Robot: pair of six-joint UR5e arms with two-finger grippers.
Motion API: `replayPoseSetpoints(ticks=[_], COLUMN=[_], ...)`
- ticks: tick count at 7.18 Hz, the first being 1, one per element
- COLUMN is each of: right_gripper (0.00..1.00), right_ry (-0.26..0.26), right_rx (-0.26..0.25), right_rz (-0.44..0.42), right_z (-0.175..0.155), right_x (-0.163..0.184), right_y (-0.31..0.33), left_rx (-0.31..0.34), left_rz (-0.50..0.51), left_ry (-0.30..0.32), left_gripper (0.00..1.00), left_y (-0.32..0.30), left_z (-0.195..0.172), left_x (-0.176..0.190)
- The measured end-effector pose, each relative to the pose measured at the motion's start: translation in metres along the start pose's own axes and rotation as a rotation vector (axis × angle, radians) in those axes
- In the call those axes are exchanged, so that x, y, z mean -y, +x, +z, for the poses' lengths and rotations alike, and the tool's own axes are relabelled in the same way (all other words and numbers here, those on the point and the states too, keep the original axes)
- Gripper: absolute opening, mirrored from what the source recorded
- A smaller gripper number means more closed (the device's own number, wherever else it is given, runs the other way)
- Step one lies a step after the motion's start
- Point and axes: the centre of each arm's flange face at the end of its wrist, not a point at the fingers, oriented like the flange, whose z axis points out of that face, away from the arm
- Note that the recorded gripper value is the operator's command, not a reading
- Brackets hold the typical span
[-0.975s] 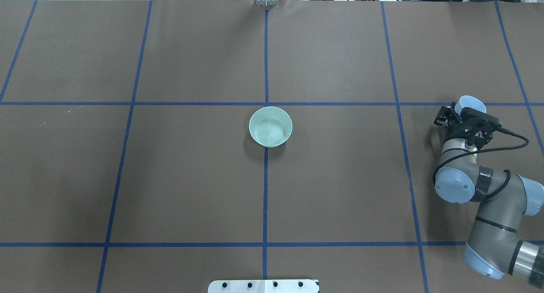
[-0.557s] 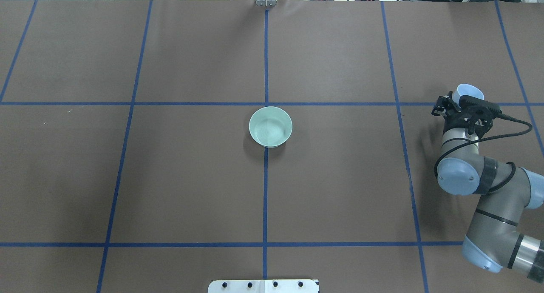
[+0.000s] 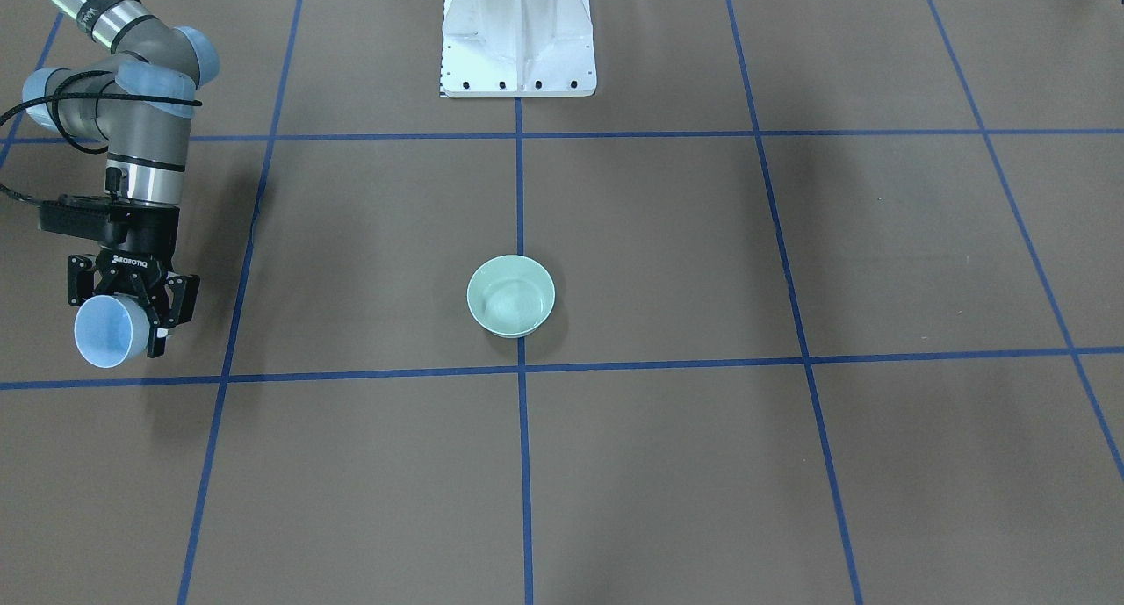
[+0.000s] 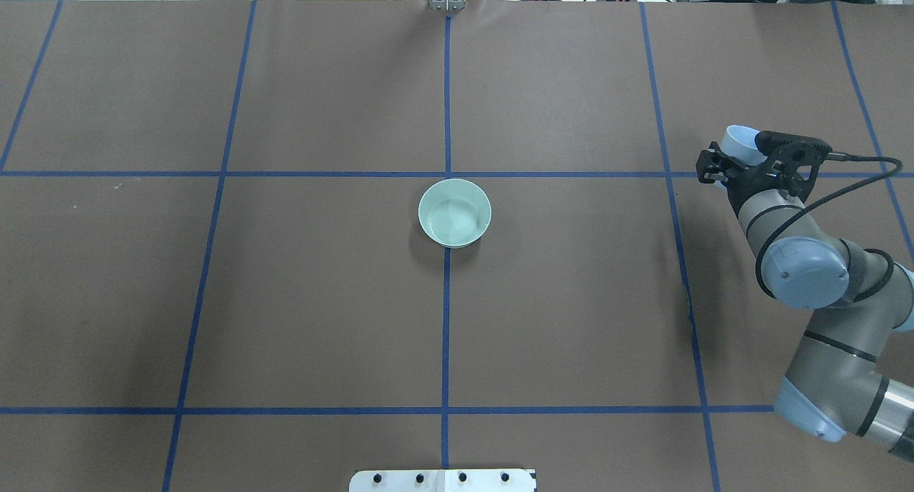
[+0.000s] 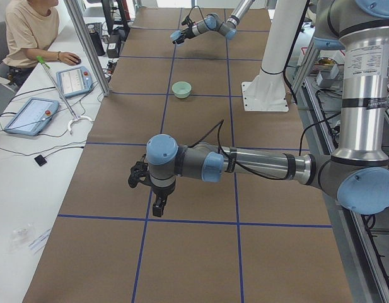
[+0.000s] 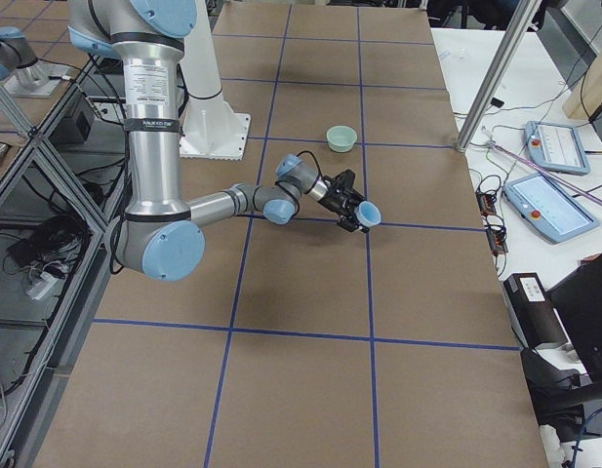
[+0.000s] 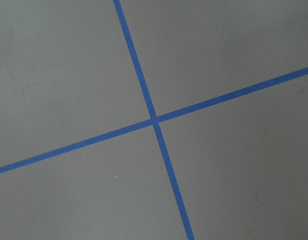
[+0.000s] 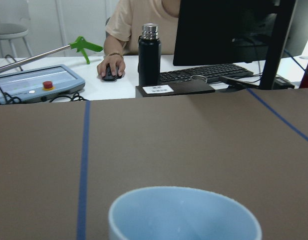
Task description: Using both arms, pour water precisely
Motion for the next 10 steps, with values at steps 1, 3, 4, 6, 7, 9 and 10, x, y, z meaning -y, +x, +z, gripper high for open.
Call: replayPoseSetpoints(ticks=[1, 3, 4, 6, 7, 9, 10], right_gripper=[0.0, 0.0, 0.0, 0.0, 0.0, 0.0, 0.0], right_ry=[-0.055, -0.11, -0.124, -0.163, -0.191, -0.153, -0.133], right_rx=[0.075, 0.216, 0.275, 0.433, 0.523, 0.63, 0.66], right_rz=[-0.017, -0.083, -0.137, -0.218, -0.291, -0.542, -0.639], right_z=[-0.017, -0.043, -0.052, -0.074, -0.086, -0.092, -0.09], right_x=[0.012, 0.028, 0.029, 0.024, 0.021, 0.014, 0.009], right_y=[-0.016, -0.052, -0.069, -0.114, -0.137, -0.177, -0.195], left_rx=[-0.01, -0.017, -0.019, -0.02, -0.021, -0.021, -0.021], left_rz=[-0.035, -0.056, -0.058, -0.059, -0.058, -0.061, -0.062], left_ry=[0.013, 0.016, 0.016, 0.012, 0.011, 0.01, 0.01], left_gripper=[1.0, 1.0, 1.0, 1.0, 1.0, 1.0, 1.0], left_y=[-0.012, -0.02, -0.021, -0.021, -0.021, -0.021, -0.021], left_z=[-0.007, -0.009, -0.009, -0.007, -0.006, -0.006, -0.006], left_x=[-0.01, -0.017, -0.017, -0.017, -0.016, -0.015, -0.015])
